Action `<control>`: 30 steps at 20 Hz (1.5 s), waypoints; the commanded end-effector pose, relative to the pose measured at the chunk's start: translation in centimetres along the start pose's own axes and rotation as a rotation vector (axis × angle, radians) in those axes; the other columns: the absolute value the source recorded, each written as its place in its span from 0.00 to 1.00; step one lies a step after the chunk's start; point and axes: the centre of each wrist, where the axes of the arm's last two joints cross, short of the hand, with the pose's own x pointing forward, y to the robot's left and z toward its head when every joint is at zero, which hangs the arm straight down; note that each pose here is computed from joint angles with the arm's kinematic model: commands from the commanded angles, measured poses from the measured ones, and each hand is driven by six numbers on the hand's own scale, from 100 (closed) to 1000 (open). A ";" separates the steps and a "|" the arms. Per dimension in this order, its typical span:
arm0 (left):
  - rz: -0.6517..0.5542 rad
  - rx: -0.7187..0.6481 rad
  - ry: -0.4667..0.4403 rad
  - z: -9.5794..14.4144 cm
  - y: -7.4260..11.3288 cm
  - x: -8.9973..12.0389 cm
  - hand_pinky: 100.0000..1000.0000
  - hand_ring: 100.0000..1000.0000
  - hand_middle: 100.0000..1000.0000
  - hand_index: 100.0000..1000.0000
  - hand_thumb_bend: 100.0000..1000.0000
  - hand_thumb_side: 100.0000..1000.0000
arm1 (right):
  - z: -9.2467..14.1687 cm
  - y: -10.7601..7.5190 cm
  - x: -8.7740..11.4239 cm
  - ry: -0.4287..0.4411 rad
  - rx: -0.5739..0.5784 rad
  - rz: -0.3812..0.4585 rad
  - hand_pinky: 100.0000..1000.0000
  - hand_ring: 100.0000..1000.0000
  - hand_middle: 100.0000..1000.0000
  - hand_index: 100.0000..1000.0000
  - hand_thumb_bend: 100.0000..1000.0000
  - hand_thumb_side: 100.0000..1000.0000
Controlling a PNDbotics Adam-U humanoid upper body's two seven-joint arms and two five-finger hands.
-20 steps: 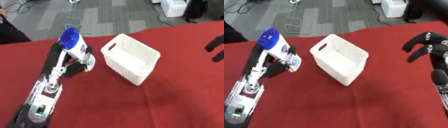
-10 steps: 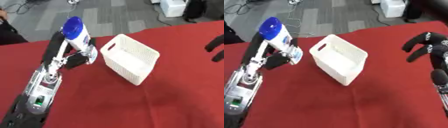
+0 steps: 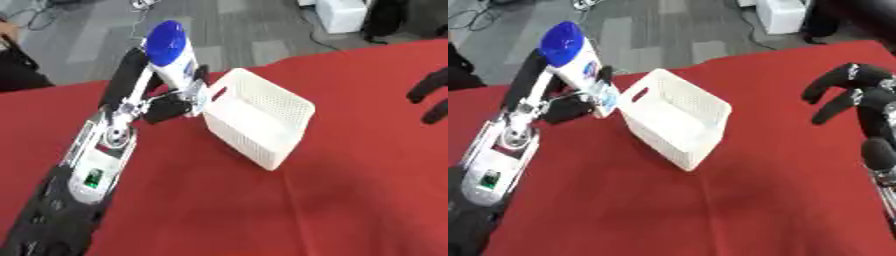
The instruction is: Pick up objects on the table and place them in the box.
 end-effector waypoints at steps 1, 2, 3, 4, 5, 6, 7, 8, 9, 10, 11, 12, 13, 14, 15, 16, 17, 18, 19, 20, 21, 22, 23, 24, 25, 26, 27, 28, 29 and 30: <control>0.012 0.027 -0.033 -1.2 -0.4 0.0 0.00 0.00 0.00 0.07 0.00 0.56 | -0.8 -0.7 0.0 -0.030 0.020 0.009 0.33 0.47 0.53 0.43 0.36 1.00; 0.014 0.032 -0.039 -1.4 -0.8 0.0 0.00 0.00 0.00 0.07 0.00 0.56 | -0.9 -0.7 0.0 -0.032 0.019 0.007 0.33 0.47 0.53 0.43 0.36 1.00; 0.014 0.035 -0.045 -1.6 -1.1 -0.1 0.00 0.00 0.00 0.07 0.00 0.56 | -1.0 -0.8 0.0 -0.034 0.017 0.006 0.33 0.47 0.53 0.43 0.36 1.00; 0.015 0.038 -0.053 -1.9 -1.5 0.0 0.00 0.00 0.00 0.07 0.00 0.56 | -1.1 -0.8 0.0 -0.037 0.014 0.004 0.33 0.47 0.53 0.43 0.36 1.00; 0.013 0.041 -0.058 -2.1 -1.8 -0.1 0.00 0.00 0.00 0.07 0.00 0.56 | -1.1 -0.8 0.0 -0.038 0.013 0.002 0.33 0.47 0.53 0.43 0.36 1.00; 0.011 0.040 -0.062 -2.3 -2.2 -0.1 0.00 0.00 0.00 0.07 0.00 0.56 | -1.2 -0.8 0.0 -0.039 0.012 0.000 0.33 0.47 0.53 0.43 0.36 1.00; 0.009 0.040 -0.064 -2.4 -2.6 -0.2 0.00 0.00 0.00 0.07 0.00 0.56 | -1.2 -0.8 0.0 -0.040 0.012 -0.001 0.33 0.47 0.53 0.43 0.36 1.00; 0.007 0.039 -0.065 -2.5 -2.9 -0.3 0.00 0.00 0.00 0.07 0.00 0.56 | -1.3 -0.8 -0.1 -0.041 0.010 -0.002 0.33 0.47 0.53 0.43 0.35 1.00; 0.004 0.038 -0.066 -2.6 -3.2 -0.4 0.00 0.00 0.00 0.07 0.00 0.56 | -1.3 -0.9 -0.1 -0.042 0.008 -0.003 0.33 0.47 0.53 0.43 0.36 1.00; 0.002 0.038 -0.068 -2.7 -3.4 -0.5 0.00 0.00 0.00 0.07 0.00 0.56 | -1.4 -0.9 -0.1 -0.042 0.006 -0.004 0.33 0.47 0.53 0.43 0.36 1.00; 0.000 0.038 -0.070 -2.8 -3.6 -0.5 0.00 0.00 0.00 0.07 0.00 0.56 | -1.4 -0.9 -0.1 -0.043 0.005 -0.005 0.33 0.47 0.53 0.43 0.35 1.00; 0.000 0.038 -0.079 -3.0 -3.7 -0.3 0.00 0.00 0.00 0.06 0.00 0.56 | -1.5 -0.9 -0.1 -0.045 0.003 -0.007 0.33 0.47 0.53 0.43 0.35 1.00; -0.001 0.037 -0.086 -3.2 -3.9 -0.2 0.00 0.00 0.00 0.06 0.00 0.56 | -1.5 -0.9 -0.1 -0.047 0.002 -0.009 0.33 0.47 0.53 0.43 0.35 1.00; -0.003 0.036 -0.096 -3.5 -4.0 -0.1 0.00 0.00 0.00 0.06 0.00 0.56 | -1.6 -1.0 -0.1 -0.049 0.000 -0.011 0.33 0.47 0.53 0.43 0.35 1.00; -0.005 0.035 -0.103 -3.7 -4.1 0.1 0.00 0.00 0.00 0.06 0.00 0.56 | -1.7 -1.0 -0.1 -0.051 -0.003 -0.013 0.33 0.47 0.53 0.43 0.35 1.00; -0.007 0.033 -0.111 -3.9 -4.3 0.2 0.00 0.00 0.00 0.06 0.00 0.56 | -1.8 -1.0 -0.2 -0.055 -0.006 -0.016 0.33 0.47 0.53 0.44 0.35 1.00; -0.012 0.032 -0.116 -4.0 -4.4 0.2 0.00 0.00 0.00 0.06 0.00 0.56 | -2.0 -1.0 -0.2 -0.058 -0.009 -0.018 0.33 0.47 0.53 0.44 0.35 1.00; -0.019 0.028 -0.121 -4.2 -4.5 0.2 0.00 0.00 0.00 0.06 0.00 0.56 | -2.1 -1.0 -0.2 -0.062 -0.013 -0.021 0.33 0.47 0.53 0.44 0.35 1.00; -0.026 0.024 -0.123 -4.3 -4.7 0.2 0.00 0.00 0.00 0.06 0.00 0.56 | -2.2 -1.1 -0.2 -0.065 -0.016 -0.024 0.33 0.47 0.53 0.44 0.35 1.00; -0.034 0.019 -0.122 -4.3 -4.8 0.0 0.00 0.00 0.00 0.06 0.00 0.53 | -2.4 -1.1 -0.2 -0.069 -0.022 -0.027 0.33 0.47 0.53 0.45 0.34 1.00; -0.042 0.015 -0.121 -4.4 -5.0 -0.1 0.00 0.00 0.00 0.06 0.00 0.56 | -2.6 -1.1 -0.3 -0.072 -0.026 -0.031 0.33 0.47 0.53 0.45 0.34 1.00; -0.050 0.012 -0.118 -4.4 -5.1 -0.3 0.00 0.00 0.00 0.06 0.00 0.56 | -2.7 -1.2 -0.3 -0.075 -0.031 -0.035 0.33 0.47 0.53 0.45 0.34 1.00; -0.060 0.009 -0.115 -4.4 -5.2 -0.5 0.00 0.00 0.00 0.06 0.00 0.56 | -2.9 -1.2 -0.3 -0.078 -0.036 -0.039 0.33 0.47 0.53 0.45 0.34 1.00; -0.067 0.008 -0.110 -4.4 -5.3 -0.8 0.00 0.00 0.00 0.06 0.00 0.55 | -3.0 -1.2 -0.3 -0.082 -0.039 -0.043 0.33 0.47 0.53 0.46 0.34 1.00; -0.076 0.009 -0.105 -4.4 -5.3 -1.0 0.00 0.00 0.00 0.06 0.00 0.56 | -3.2 -1.2 -0.4 -0.086 -0.042 -0.047 0.33 0.47 0.53 0.46 0.34 1.00; -0.084 0.012 -0.099 -4.5 -5.4 -1.2 0.00 0.00 0.00 0.06 0.00 0.56 | -3.3 -1.3 -0.4 -0.090 -0.044 -0.051 0.33 0.47 0.53 0.46 0.34 1.00; -0.093 0.014 -0.093 -4.5 -5.4 -1.4 0.00 0.00 0.00 0.06 0.00 0.56 | -3.4 -1.3 -0.4 -0.093 -0.046 -0.054 0.33 0.47 0.53 0.46 0.34 1.00; -0.102 0.014 -0.087 -4.6 -5.4 -1.6 0.00 0.00 0.00 0.06 0.00 0.57 | -3.5 -1.4 -0.4 -0.095 -0.049 -0.057 0.33 0.47 0.53 0.46 0.33 1.00; -0.115 0.012 -0.081 -4.6 -5.5 -1.8 0.00 0.00 0.00 0.06 0.00 0.57 | -3.6 -1.4 -0.4 -0.096 -0.053 -0.059 0.33 0.47 0.53 0.46 0.33 1.00; -0.129 0.007 -0.078 -4.5 -5.5 -2.0 0.00 0.00 0.00 0.11 0.00 0.58 | -3.7 -1.5 -0.4 -0.097 -0.057 -0.060 0.34 0.47 0.53 0.47 0.33 1.00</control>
